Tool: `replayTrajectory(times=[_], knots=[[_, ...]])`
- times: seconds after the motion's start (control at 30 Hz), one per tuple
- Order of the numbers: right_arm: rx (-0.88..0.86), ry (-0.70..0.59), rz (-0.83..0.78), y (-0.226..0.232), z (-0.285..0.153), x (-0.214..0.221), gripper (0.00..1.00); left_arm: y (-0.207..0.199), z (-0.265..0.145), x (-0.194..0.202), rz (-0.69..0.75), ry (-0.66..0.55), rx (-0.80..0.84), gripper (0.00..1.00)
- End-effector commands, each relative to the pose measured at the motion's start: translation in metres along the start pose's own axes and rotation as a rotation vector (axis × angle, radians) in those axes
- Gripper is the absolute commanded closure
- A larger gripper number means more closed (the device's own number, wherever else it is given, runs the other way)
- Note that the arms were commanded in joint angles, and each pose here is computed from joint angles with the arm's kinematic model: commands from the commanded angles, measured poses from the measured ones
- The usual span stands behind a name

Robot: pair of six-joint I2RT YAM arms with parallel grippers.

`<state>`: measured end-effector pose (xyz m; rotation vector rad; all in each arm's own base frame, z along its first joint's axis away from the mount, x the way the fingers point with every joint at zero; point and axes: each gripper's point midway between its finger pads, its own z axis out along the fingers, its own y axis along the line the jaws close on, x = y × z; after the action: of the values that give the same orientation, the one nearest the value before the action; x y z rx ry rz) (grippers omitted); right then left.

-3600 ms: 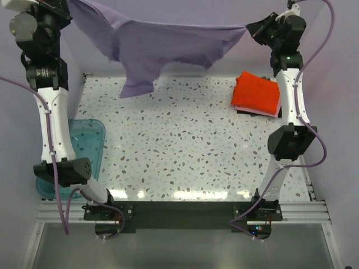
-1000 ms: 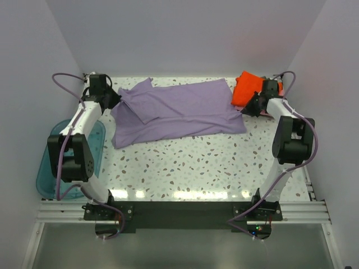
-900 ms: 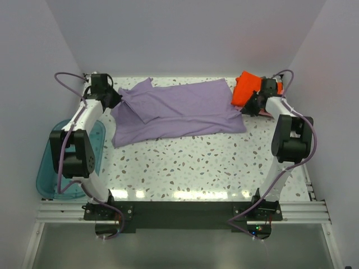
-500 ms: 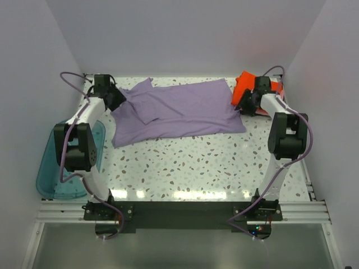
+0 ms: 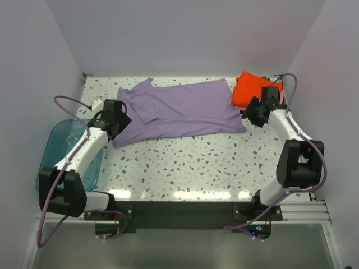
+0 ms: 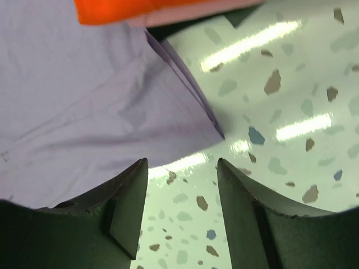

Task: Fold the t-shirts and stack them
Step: Fold the tshirt

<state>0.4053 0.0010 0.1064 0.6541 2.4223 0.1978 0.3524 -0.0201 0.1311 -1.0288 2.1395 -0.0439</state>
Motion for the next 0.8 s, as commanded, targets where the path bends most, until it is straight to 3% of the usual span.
replayTrajectory(times=[0.0, 0.27, 0.77], knots=[[0.010, -0.012, 0.025, -0.009, 0.004, 0.018, 0.44, 0.035, 0.000, 0.016, -0.080, -0.056, -0.108, 0.29], [-0.032, 0.056, 0.046, -0.004, 0.024, 0.041, 0.44, 0.048, 0.021, 0.035, -0.102, -0.034, -0.180, 0.34], [-0.008, 0.060, 0.114, -0.008, 0.048, 0.046, 0.44, 0.054, 0.046, 0.042, -0.091, -0.035, -0.266, 0.49]])
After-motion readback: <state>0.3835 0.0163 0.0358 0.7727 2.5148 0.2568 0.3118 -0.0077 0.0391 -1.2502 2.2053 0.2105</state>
